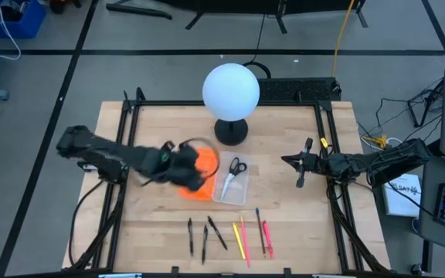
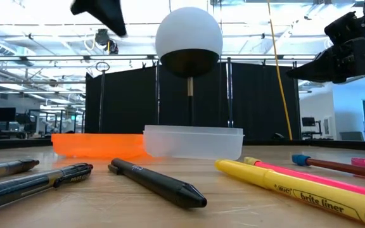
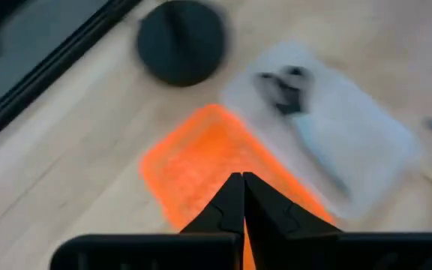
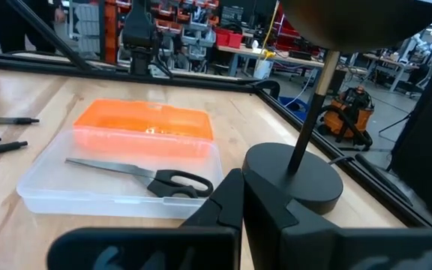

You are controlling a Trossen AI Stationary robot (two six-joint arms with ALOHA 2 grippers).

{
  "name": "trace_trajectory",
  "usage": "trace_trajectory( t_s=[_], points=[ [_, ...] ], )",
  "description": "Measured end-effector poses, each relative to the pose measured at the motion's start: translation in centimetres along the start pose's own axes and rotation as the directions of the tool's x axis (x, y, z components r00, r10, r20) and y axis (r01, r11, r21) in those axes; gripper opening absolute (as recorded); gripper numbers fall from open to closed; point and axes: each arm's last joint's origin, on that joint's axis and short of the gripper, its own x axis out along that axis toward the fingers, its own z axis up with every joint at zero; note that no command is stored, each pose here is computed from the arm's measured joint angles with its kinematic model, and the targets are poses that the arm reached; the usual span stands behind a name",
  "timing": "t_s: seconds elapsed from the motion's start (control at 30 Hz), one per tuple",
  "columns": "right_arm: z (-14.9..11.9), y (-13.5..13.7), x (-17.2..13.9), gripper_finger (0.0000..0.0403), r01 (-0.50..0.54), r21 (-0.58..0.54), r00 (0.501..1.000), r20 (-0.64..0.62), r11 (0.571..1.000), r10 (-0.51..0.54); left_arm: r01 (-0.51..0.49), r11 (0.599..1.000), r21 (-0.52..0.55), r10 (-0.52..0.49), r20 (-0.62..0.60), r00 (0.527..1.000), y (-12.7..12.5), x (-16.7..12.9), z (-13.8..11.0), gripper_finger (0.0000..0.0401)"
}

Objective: Pick & place school supplies into a supply box
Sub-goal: Put the pink pen into the supply box

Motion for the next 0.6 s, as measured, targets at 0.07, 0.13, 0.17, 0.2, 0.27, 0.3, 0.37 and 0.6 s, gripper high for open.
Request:
trace_trajectory(
  t_s=[0.07, 0.13, 0.17, 0.2, 0.27, 0.3, 0.37, 0.6],
  points=[
    [0.0, 0.0, 0.0, 0.0000, 0.001, -0.003, 1.000, 0.000, 1.000, -0.001, 0.098, 0.992, 0.081, -0.102, 0.048, 0.994, -0.3, -1.2, -1.5, 0.0010],
    [0.0, 0.0, 0.0, 0.0000, 0.009, -0.004, 1.000, 0.000, 1.000, -0.009, 0.172, 0.969, 0.177, -0.191, 0.101, 0.976, -0.2, -2.0, -2.7, 0.0009],
    [0.0, -0.1, 0.0, 0.0000, 0.023, -0.003, 1.000, 0.000, 1.000, -0.023, 0.192, 0.953, 0.234, -0.227, 0.133, 0.965, -0.1, -2.2, -3.2, 0.0006],
    [0.1, -0.1, 0.0, 0.0000, 0.031, 0.000, 1.000, 0.003, 1.000, -0.031, 0.191, 0.941, 0.279, -0.243, 0.168, 0.955, 0.0, -2.3, -3.7, 0.0005],
    [0.1, -0.1, 0.0, 0.0000, 0.032, 0.006, 0.999, 0.006, 0.999, -0.032, 0.151, 0.944, 0.294, -0.220, 0.220, 0.950, 0.6, -1.9, -4.8, 0.0006],
    [0.1, -0.1, 0.0, 0.0000, 0.031, 0.014, 0.999, 0.009, 0.999, -0.031, 0.139, 0.952, 0.272, -0.203, 0.227, 0.952, 1.0, -1.6, -5.3, 0.0008],
    [0.1, -0.1, 0.0, 0.0000, 0.029, 0.043, 0.999, 0.012, 0.999, -0.030, 0.113, 0.970, 0.217, -0.163, 0.226, 0.960, 1.8, -0.7, -6.1, 0.0010],
    [0.1, -0.1, 0.0, 0.0000, 0.029, 0.064, 1.000, 0.010, 0.998, -0.029, -0.008, 0.986, 0.169, -0.054, 0.357, 0.933, 3.6, 0.8, -6.8, 0.0010]
  ],
)
